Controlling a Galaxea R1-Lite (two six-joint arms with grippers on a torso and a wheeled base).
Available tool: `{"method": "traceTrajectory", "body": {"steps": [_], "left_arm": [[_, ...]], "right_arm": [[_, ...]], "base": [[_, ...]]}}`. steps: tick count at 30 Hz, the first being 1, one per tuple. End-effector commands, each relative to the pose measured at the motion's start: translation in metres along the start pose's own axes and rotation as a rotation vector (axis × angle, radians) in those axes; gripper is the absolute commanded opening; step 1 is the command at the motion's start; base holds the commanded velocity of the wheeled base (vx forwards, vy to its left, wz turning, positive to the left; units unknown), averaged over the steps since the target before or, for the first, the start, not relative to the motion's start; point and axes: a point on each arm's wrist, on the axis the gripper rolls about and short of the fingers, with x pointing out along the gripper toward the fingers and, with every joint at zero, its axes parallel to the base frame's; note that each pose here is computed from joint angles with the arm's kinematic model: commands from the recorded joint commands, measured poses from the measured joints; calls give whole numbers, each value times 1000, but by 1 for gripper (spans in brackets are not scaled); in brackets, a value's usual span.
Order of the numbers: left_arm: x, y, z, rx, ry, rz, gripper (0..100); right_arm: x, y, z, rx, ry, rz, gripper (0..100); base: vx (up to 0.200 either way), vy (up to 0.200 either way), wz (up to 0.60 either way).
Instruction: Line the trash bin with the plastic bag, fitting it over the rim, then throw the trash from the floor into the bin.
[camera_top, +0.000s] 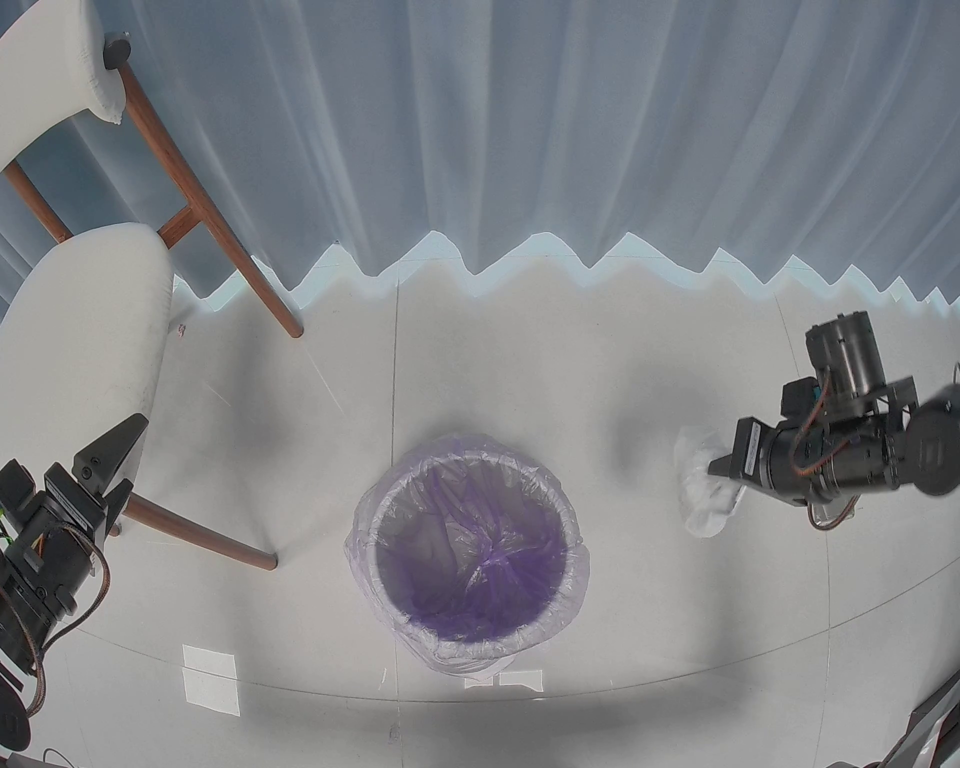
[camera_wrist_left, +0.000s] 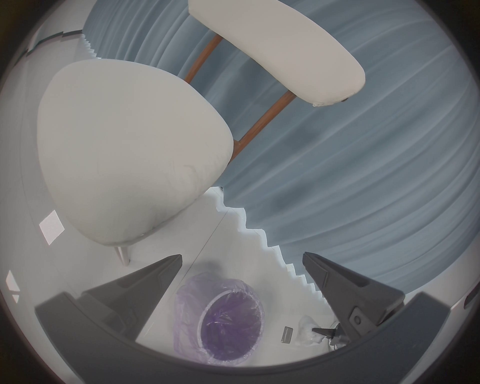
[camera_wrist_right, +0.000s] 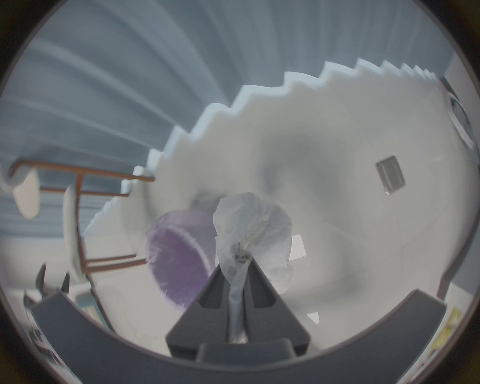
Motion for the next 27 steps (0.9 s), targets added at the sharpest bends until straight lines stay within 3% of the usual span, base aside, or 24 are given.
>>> {"method": "traceTrajectory", "body": {"steps": [1,8,13,19,20,26,27], "left_arm": [[1,-2,0,80,16,-22,100],[-5,-1,0,108,5,-20,100],[-9,1,-4,153,18,-21,100],[-9,1,-3,161,9,-16,100],[-9,1,-3,161,9,-16,100],[-9,2,-3,160,12,-11,100],[-10,2,-3,162,10,-13,100]], "right_arm": [[-29,23,-100,-374,-41,341,0],[25,67,-109,-509,-90,443,0],[65,92,-107,-519,-81,449,0],[92,97,-110,-527,-69,431,0],[93,96,-110,-527,-68,430,100],[77,101,-102,-513,-108,454,100],[48,98,-89,-496,-161,474,100]], "base": [[0,0,0],[0,0,0],[0,0,0],[0,0,0],[0,0,0],[0,0,0],[0,0,0]]}}
